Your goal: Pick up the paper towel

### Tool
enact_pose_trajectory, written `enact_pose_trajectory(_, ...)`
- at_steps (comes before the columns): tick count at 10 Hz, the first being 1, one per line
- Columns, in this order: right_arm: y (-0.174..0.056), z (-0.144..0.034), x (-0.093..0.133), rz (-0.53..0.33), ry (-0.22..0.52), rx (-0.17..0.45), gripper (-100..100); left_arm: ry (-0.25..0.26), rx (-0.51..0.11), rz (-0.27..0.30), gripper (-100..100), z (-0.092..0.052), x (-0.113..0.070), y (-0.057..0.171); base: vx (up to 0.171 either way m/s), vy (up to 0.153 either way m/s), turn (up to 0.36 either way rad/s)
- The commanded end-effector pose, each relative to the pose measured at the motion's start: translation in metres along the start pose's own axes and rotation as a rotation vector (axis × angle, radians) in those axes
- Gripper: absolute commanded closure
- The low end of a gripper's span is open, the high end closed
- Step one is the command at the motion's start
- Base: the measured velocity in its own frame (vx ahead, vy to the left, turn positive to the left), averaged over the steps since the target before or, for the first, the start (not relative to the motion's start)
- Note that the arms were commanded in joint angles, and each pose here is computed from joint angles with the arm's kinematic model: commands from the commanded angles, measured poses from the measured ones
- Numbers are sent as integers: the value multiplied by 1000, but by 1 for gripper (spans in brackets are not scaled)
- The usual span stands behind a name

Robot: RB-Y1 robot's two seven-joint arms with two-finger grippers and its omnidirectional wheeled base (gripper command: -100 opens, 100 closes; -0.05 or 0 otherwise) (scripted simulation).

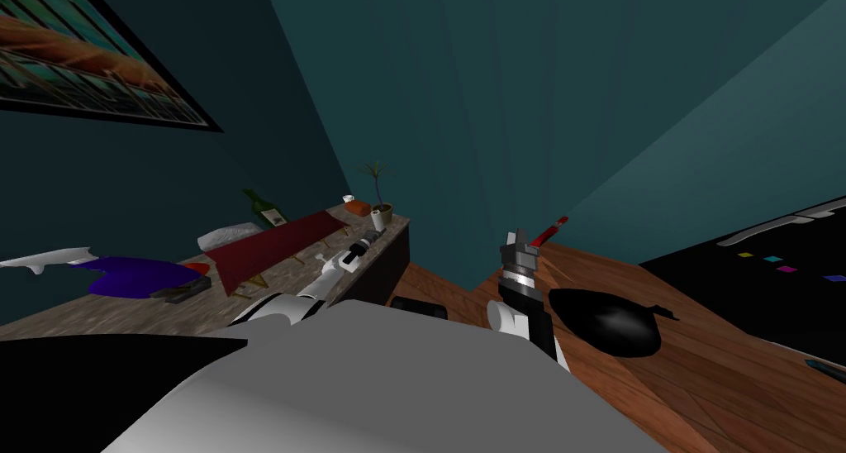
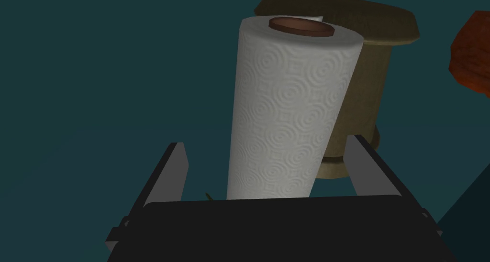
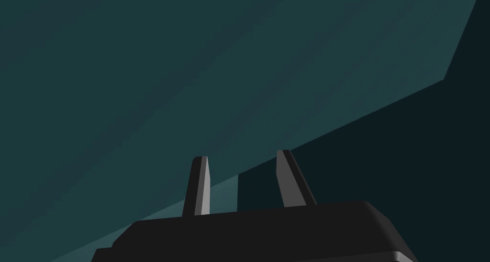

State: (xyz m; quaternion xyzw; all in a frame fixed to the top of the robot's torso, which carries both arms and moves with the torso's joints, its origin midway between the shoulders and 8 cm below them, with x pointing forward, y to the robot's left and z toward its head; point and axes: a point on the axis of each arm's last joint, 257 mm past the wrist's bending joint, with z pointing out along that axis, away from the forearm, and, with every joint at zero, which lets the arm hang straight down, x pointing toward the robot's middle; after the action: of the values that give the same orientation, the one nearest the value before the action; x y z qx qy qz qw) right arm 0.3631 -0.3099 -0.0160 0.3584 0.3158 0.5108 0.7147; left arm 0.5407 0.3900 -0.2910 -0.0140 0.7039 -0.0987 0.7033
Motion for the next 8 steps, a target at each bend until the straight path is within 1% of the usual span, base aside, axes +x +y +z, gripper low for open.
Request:
enact_pose_trajectory(1,0,0,0,0,0,0,0,-16,9,6,-100,13,-9,-2,-60,-4,17)
enact_pose_trajectory(2,0,0,0,0,0,0,0,-9,3,4,-100,13,-6,0,-28,-3,-2)
enact_pose_trajectory(3,0,0,0,0,0,0,0,13,-12,-1,-100,8,5,7,0,0,0)
enact_pose_trajectory(4,0,0,0,0,0,0,0,-4,-1,12,-100,22,-8,5,-41,-6,27)
enact_pose_trajectory(5,0,0,0,0,0,0,0,-13,2,13,-100,28,-13,3,-56,-15,15)
enact_pose_trajectory(7,0,0,0,0,0,0,0,12,-17,7,-100,24,-2,10,-19,-2,-3)
enact_pose_trajectory(8,0,0,0,0,0,0,0,-12,-1,24,-100,37,-18,7,-45,-12,23)
